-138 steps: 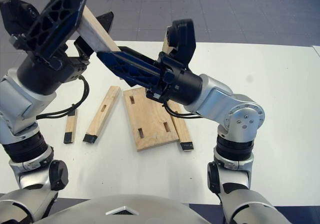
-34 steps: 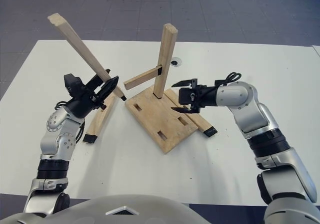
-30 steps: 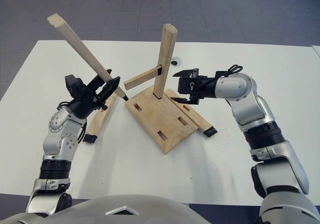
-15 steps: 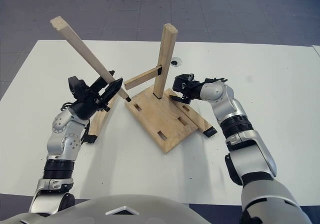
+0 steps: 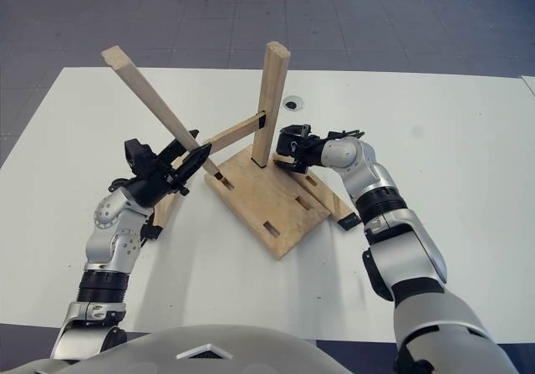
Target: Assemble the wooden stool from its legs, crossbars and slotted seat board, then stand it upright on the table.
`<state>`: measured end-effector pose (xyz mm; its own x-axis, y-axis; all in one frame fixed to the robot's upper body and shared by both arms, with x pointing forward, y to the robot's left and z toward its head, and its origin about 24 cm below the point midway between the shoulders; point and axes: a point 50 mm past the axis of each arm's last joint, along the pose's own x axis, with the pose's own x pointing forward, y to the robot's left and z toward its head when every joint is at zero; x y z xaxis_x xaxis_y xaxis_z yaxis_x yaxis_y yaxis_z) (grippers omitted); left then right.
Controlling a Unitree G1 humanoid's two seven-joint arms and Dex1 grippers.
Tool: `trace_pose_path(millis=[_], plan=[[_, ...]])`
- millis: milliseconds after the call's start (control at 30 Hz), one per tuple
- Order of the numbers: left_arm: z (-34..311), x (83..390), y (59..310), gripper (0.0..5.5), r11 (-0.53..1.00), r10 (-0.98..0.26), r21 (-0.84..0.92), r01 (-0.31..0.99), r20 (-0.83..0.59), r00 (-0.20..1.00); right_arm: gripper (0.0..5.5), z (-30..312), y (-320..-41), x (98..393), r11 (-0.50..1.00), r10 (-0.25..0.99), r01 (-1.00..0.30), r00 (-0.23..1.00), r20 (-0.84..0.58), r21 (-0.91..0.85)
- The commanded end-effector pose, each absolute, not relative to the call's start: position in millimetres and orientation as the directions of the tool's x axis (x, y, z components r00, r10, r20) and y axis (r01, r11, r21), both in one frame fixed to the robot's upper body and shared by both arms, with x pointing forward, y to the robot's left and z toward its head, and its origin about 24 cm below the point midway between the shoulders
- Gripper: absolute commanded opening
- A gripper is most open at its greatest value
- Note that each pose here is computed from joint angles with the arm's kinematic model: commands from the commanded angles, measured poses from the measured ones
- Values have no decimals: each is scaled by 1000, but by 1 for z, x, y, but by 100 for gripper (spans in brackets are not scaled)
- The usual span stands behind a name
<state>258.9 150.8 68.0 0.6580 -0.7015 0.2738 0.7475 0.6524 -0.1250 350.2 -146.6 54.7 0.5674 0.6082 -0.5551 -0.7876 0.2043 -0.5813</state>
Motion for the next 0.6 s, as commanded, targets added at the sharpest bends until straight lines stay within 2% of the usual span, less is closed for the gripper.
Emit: trace_pose_path(millis=[33, 167, 367, 600], plan=[[67, 258, 144, 206, 632, -727, -93, 770, 275, 630, 376, 45, -138, 347, 174, 625, -816, 524, -578, -551], [65, 246, 149, 206, 645, -719, -89, 759, 265, 642, 376, 52, -143, 351, 199, 622, -804, 545, -562, -560], [63, 249, 149, 205, 708, -672, -33, 706, 278, 687, 376, 57, -136, 349, 208, 655, -815, 527, -541, -541], [52, 239, 140, 205, 710, -671, -29, 704, 274, 689, 376, 56, -134, 346, 204, 663, -833, 505, -553, -515]])
